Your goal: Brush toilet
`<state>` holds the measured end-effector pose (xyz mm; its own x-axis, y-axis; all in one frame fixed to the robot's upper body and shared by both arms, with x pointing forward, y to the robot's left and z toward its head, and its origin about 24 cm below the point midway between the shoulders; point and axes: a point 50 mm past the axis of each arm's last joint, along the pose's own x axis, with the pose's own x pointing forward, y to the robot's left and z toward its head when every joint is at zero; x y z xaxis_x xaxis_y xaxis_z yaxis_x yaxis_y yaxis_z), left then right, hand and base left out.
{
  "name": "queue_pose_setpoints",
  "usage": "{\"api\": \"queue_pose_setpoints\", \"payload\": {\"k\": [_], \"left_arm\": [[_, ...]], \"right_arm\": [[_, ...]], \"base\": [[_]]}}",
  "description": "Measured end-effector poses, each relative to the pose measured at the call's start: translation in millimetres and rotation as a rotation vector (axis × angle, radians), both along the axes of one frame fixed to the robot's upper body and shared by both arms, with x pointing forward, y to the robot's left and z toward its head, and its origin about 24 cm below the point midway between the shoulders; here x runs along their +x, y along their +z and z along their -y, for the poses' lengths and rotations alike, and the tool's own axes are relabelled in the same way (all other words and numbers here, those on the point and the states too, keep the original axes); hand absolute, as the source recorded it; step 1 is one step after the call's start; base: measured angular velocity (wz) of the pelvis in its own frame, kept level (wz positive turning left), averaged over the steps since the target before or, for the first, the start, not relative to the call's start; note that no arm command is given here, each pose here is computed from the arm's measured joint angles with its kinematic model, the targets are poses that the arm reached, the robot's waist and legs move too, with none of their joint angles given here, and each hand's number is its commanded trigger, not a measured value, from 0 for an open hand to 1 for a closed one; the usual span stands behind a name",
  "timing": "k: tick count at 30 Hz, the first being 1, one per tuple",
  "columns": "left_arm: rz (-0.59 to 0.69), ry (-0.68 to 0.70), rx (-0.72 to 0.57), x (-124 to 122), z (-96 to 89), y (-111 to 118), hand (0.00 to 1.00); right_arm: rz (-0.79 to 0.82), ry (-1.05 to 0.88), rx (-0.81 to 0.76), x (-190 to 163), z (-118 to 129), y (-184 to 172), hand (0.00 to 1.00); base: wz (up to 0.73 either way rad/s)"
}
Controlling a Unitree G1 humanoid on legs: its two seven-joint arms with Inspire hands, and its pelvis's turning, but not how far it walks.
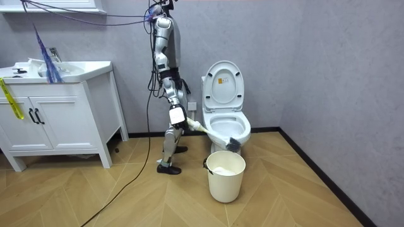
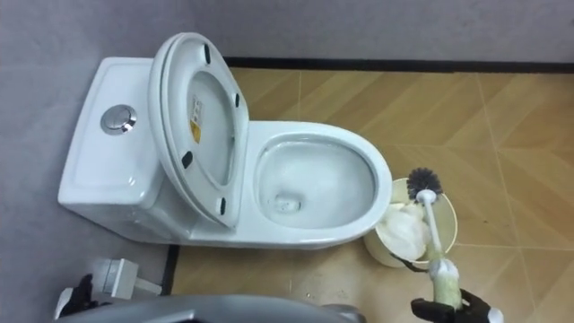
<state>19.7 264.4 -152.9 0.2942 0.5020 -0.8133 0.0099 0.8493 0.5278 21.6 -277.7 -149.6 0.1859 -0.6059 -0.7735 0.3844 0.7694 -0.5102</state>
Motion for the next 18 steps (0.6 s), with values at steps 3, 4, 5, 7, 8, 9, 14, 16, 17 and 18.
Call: {"api": "queue_pose_setpoints", "payload": {"k": [3, 4, 5, 7, 8, 9, 14, 16, 17, 18], "left_arm": [[-0.044, -0.034, 0.009, -5, 0.3, -1, 0.0], [-0.049, -0.036, 0.008, -5, 0.6, -1, 0.0], [-0.054, -0.036, 0.005, -6, 1.4, -1, 0.0], [-0.058, -0.04, -0.004, -6, 2.5, -2, 0.0], [-0.059, -0.041, -0.009, -5, 2.7, -2, 0.0], [-0.062, -0.044, -0.017, -5, 3.4, -3, 0.0], [-0.102, -0.065, -0.038, -5, 5.3, -4, 0.0], [-0.119, -0.064, -0.059, -6, 8.2, -6, 0.0], [-0.125, -0.064, -0.064, -6, 9.2, -6, 0.0], [-0.135, -0.062, -0.075, -7, 11.1, -7, 0.0]], "right_arm": [[-0.029, -0.01, 0.023, -4, -7, -4, 0.0], [-0.036, -0.013, 0.029, -5, -8, -5, 0.0], [-0.053, -0.022, 0.04, -9, -11, -6, 0.0], [-0.066, -0.031, 0.06, -10, -14, -8, 0.0], [-0.069, -0.031, 0.062, -10, -15, -8, 0.0], [-0.069, -0.036, 0.066, -11, -15, -8, 0.0], [-0.074, -0.058, 0.142, -17, -17, -11, 0.0], [-0.087, -0.053, 0.194, -19, -20, -13, 0.0], [-0.089, -0.056, 0.207, -19, -21, -13, 0.0], [-0.093, -0.055, 0.23, -20, -22, -14, 0.0]], "base": [[0.0], [0.0], [0.0], [0.05], [0.03], [0.0], [0.0], [0.0], [0.0], [0.0]]}}
